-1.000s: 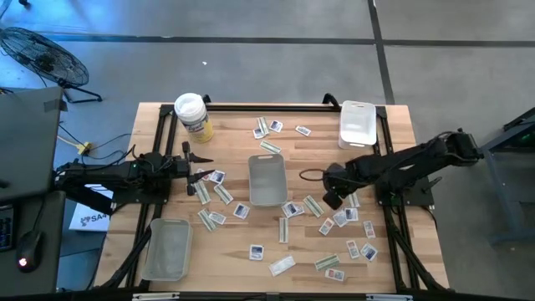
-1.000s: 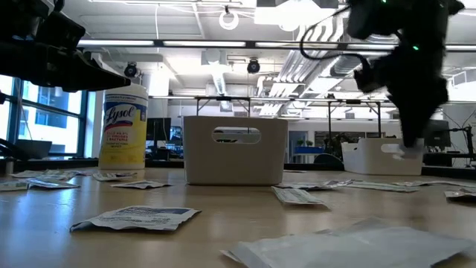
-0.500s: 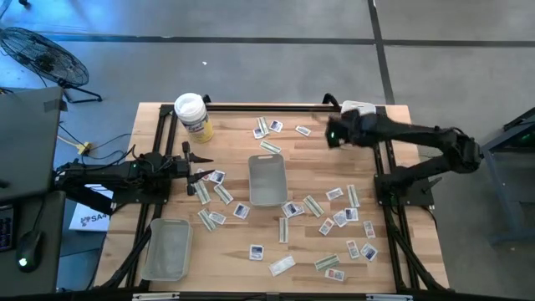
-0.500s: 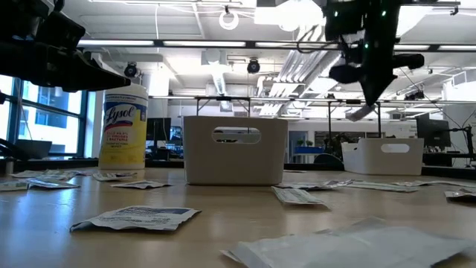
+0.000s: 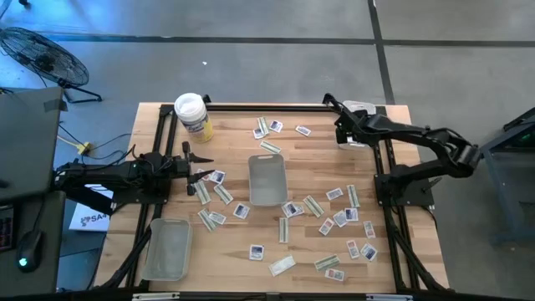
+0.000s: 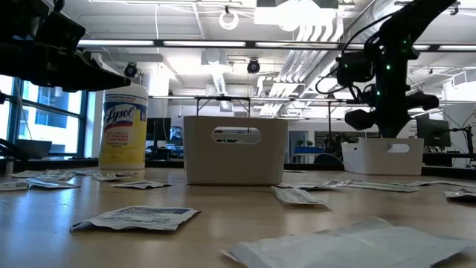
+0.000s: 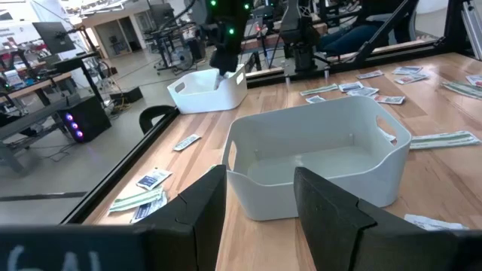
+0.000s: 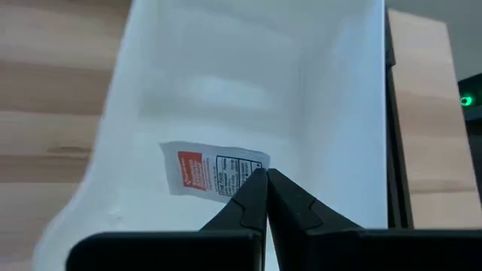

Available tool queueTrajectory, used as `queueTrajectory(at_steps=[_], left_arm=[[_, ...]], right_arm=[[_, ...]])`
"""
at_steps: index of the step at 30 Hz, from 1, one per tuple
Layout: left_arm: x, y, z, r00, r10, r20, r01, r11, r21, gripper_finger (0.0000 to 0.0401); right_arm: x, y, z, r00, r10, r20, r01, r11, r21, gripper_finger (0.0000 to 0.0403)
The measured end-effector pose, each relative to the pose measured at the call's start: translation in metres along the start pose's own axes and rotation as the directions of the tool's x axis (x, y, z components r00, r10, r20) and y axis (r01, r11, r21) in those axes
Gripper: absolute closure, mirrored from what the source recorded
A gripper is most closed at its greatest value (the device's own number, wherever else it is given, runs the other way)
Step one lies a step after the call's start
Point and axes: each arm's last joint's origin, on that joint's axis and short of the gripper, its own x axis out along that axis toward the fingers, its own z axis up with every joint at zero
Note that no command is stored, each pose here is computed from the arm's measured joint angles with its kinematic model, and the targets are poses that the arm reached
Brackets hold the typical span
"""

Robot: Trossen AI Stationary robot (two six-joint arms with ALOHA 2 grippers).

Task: Pick & Place First Aid Supplies
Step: Put the orange pad into the white bin

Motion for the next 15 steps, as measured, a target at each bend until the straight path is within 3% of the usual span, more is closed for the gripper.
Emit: queueTrajectory(at_steps=[5,11,15], left_arm=[[0.0,0.0,0.0,1.0,0.0,0.0,0.0,1.0,0.0,0.0247],[0.0,0.0,0.0,1.0,-0.001,0.0,0.001,1.0,0.0,0.0247],[0.0,0.0,0.0,1.0,0.0,0.0,0.0,1.0,0.0,0.0247]], right_arm=[[0.006,-0.001,-0.002,1.0,0.007,-0.003,-0.007,0.999,-0.041,0.0388],[0.006,-0.002,0.003,1.0,0.03,-0.006,-0.031,0.993,-0.117,0.0342],[-0.009,-0.003,0.016,0.998,0.041,-0.05,-0.052,0.969,-0.242,0.0318]])
